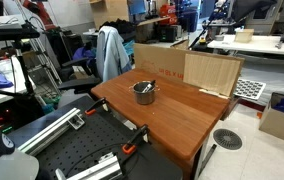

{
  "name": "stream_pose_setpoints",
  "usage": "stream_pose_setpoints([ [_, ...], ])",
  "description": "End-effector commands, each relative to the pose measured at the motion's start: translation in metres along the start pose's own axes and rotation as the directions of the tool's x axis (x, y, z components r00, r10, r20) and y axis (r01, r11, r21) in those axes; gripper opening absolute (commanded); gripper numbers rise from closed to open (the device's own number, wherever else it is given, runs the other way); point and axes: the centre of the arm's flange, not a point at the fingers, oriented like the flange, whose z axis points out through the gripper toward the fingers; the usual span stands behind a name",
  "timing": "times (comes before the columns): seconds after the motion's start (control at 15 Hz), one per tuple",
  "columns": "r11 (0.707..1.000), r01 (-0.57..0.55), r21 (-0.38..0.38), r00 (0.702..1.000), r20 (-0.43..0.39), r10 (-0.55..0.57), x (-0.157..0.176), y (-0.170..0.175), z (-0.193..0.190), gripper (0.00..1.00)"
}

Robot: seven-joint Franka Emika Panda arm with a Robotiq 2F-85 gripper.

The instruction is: Remove the marker from the pot and put it on the table

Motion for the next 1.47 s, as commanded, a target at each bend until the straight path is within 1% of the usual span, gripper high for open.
stream_pose_setpoints([
  [0.0, 1.000, 0.000, 0.000, 1.000, 0.000, 0.000, 0.000, 0.000, 0.000, 1.00],
  [0.73, 1.000, 0.000, 0.000, 1.000, 0.000, 0.000, 0.000, 0.000, 0.000, 1.00],
  [0.8, 1.000, 0.020, 0.012, 1.000, 0.003, -0.020, 0.000, 0.001, 0.003, 1.00],
  [1.07, 1.000, 0.022, 0.013, 0.999, 0.030, -0.022, 0.000, 0.006, 0.026, 1.00],
  [1.27, 1.000, 0.021, 0.016, 0.997, 0.070, -0.022, 0.002, 0.013, 0.059, 1.00],
  [1.4, 0.999, 0.014, 0.037, 0.998, 0.061, -0.016, 0.003, 0.019, 0.085, 1.00],
])
